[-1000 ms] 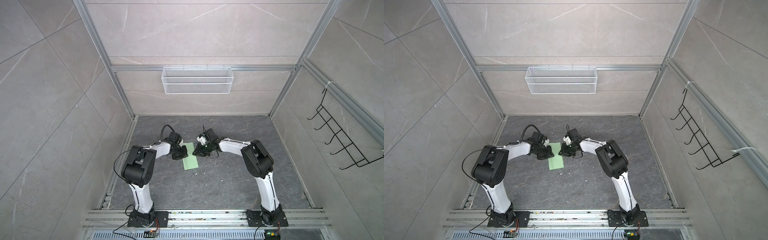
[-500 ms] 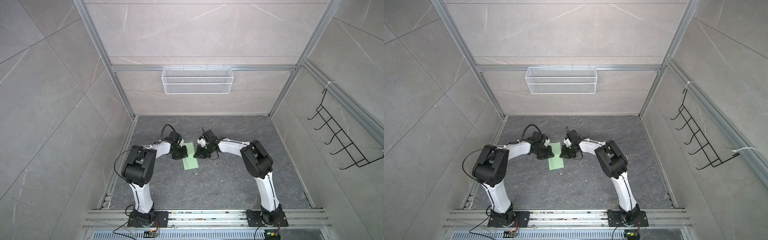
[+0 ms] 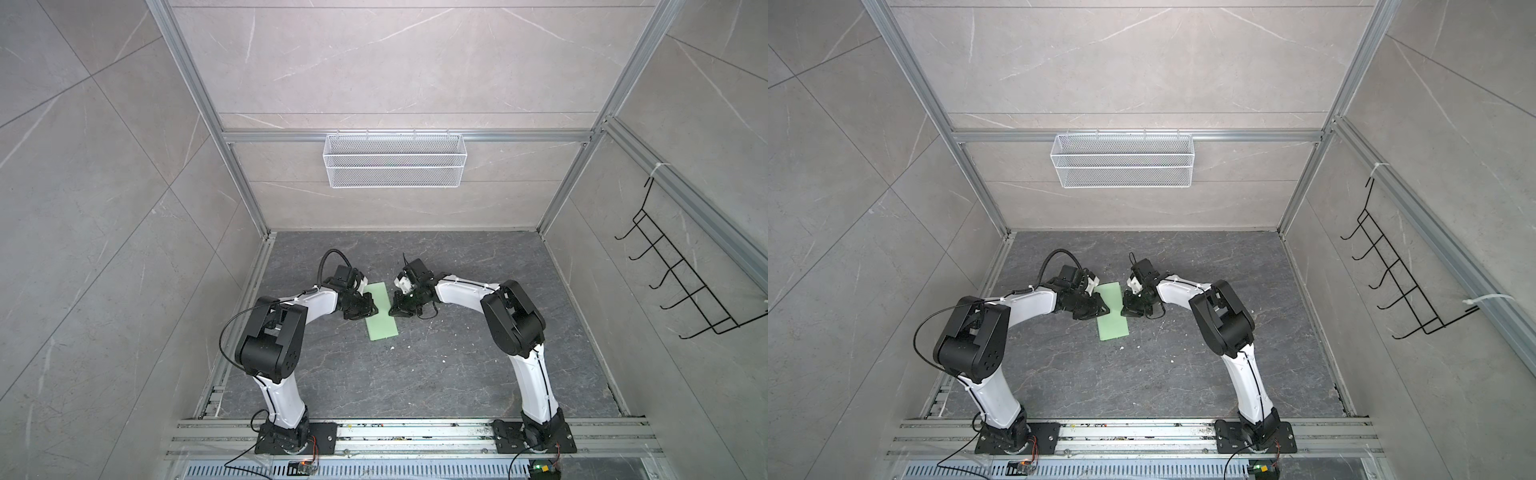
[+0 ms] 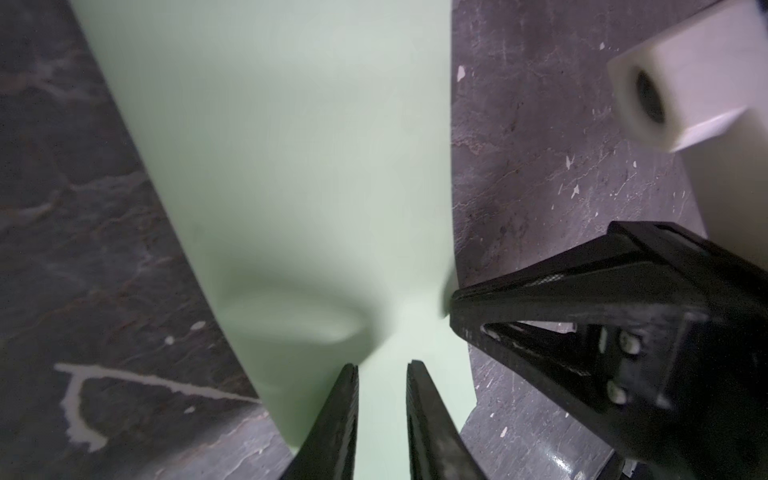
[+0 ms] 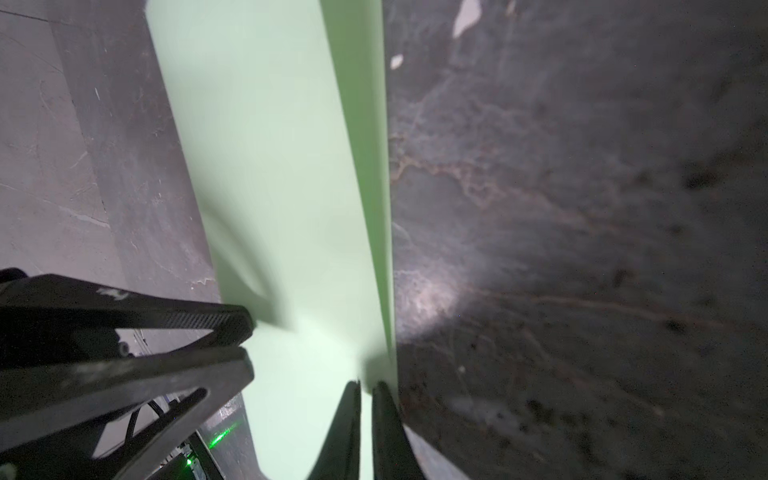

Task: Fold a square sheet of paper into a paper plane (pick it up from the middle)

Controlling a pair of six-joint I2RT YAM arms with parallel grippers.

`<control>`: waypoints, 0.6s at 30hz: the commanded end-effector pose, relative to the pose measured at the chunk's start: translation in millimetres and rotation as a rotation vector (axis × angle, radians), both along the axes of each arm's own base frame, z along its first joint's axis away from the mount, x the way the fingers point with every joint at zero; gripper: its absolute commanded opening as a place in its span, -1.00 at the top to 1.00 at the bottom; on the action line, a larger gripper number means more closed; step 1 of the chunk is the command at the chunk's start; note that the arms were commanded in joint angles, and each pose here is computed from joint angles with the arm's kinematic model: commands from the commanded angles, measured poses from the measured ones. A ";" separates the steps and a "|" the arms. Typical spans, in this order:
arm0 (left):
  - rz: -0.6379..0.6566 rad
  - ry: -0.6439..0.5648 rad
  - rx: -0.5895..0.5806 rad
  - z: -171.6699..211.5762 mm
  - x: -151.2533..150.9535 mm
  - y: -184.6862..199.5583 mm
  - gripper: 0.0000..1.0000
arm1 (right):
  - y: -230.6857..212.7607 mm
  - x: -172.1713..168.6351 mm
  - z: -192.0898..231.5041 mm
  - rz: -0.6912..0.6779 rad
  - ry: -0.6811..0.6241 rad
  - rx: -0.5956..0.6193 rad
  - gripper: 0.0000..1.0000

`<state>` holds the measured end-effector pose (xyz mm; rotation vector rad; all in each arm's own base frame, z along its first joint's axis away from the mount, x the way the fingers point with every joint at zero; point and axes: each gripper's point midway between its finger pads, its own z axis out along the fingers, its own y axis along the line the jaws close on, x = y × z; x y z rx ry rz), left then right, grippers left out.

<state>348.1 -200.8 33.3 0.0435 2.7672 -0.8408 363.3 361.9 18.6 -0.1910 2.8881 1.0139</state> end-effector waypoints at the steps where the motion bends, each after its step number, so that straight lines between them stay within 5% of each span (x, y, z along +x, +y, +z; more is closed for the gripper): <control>1: 0.017 -0.030 -0.049 11.7 2.9 1.5 0.54 | -29.9 -18.7 -50.7 -0.018 0.098 -0.179 0.74; 18: 0.085 0.035 -0.034 -9.2 -8.4 22.5 0.66 | -30.0 -19.1 -54.3 -0.017 0.109 -0.188 0.76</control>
